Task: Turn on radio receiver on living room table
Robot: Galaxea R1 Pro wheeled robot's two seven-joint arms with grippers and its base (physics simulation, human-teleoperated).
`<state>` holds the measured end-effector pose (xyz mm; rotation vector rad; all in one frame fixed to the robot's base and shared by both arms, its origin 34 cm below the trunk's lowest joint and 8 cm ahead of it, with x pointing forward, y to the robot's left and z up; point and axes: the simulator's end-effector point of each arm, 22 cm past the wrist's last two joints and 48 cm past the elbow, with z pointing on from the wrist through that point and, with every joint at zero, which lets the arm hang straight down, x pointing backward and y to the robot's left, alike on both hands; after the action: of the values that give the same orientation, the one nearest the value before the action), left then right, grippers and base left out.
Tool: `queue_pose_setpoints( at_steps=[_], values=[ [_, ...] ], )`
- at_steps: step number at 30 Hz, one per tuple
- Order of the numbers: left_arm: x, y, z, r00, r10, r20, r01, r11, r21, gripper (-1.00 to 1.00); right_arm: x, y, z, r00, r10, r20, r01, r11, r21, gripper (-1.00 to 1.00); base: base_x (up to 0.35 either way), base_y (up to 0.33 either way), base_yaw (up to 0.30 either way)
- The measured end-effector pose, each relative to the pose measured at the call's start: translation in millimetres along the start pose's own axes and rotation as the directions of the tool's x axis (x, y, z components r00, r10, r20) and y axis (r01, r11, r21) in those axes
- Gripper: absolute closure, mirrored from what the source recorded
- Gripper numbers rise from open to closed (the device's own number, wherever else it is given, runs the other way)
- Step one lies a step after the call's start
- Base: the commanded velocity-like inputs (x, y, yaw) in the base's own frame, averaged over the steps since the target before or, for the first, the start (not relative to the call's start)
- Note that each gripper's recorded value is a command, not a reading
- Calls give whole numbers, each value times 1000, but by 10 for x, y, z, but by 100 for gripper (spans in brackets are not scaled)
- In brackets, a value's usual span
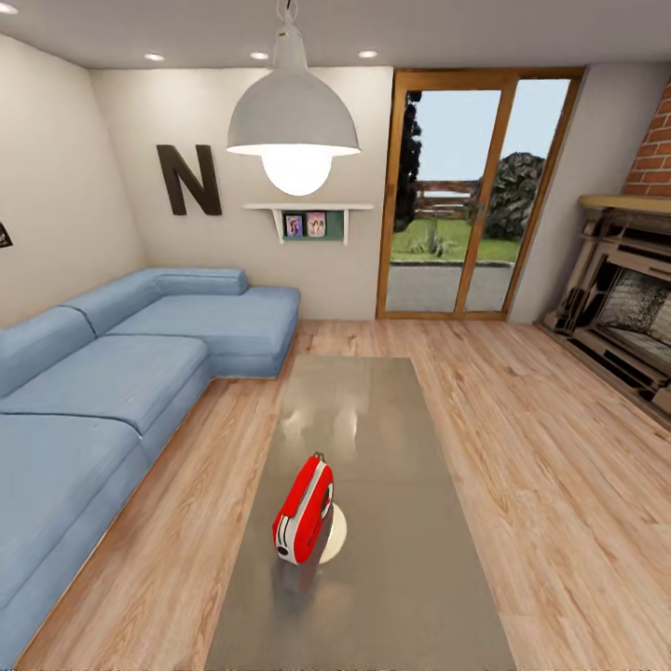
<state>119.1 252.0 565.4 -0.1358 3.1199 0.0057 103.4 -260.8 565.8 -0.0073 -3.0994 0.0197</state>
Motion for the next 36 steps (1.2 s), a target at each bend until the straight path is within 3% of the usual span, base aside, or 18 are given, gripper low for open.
queue_pose_setpoints(
  at_steps=[10, 36],
  values=[
    [15, 2, -12, 1000, 0, -3, 0, 1000, 0, -100, 18, -1, -12, 1000, 0, -4, 0, 1000, 0, -100, 0, 0, 0],
    [91, 5, -270, 1000, 0, -5, 0, 1000, 2, -100, 107, 8, -265, 1000, -5, -4, 5, 1000, -2, -100, 0, 0, 0]
  ],
)
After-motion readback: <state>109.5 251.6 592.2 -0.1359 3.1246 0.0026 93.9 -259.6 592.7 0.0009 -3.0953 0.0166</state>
